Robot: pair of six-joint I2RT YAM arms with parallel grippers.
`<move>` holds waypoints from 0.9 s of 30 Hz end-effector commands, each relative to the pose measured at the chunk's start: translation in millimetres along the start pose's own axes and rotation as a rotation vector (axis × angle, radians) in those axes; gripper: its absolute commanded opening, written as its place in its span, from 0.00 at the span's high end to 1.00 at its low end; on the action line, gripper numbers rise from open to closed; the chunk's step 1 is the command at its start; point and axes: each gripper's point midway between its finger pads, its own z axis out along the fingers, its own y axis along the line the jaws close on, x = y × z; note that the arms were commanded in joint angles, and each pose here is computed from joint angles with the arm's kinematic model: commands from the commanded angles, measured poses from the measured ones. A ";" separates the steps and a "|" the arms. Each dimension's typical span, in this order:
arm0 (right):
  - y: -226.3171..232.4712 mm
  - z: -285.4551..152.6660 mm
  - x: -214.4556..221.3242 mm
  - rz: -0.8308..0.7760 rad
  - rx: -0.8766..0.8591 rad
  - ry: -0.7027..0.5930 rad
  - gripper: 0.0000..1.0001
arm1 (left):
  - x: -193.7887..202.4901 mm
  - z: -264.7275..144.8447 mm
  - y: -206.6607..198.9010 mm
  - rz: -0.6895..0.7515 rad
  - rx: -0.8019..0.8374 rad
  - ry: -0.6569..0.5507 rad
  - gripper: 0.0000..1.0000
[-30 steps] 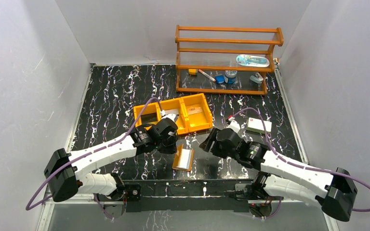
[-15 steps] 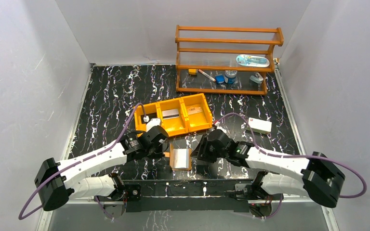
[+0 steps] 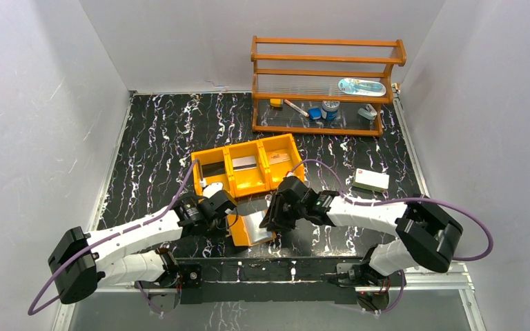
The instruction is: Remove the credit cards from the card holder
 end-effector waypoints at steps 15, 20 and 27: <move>-15.5 -0.7 -18.8 -0.100 0.207 0.010 0.50 | 8.9 -9.5 -0.9 0.017 0.021 0.061 1.00; 2.2 3.9 -19.8 -0.149 0.131 0.046 0.48 | 12.3 0.6 -0.8 0.013 0.023 0.059 1.00; 3.8 4.1 -18.2 -0.152 0.132 0.058 0.50 | 12.8 7.4 -3.4 0.023 0.017 0.065 1.00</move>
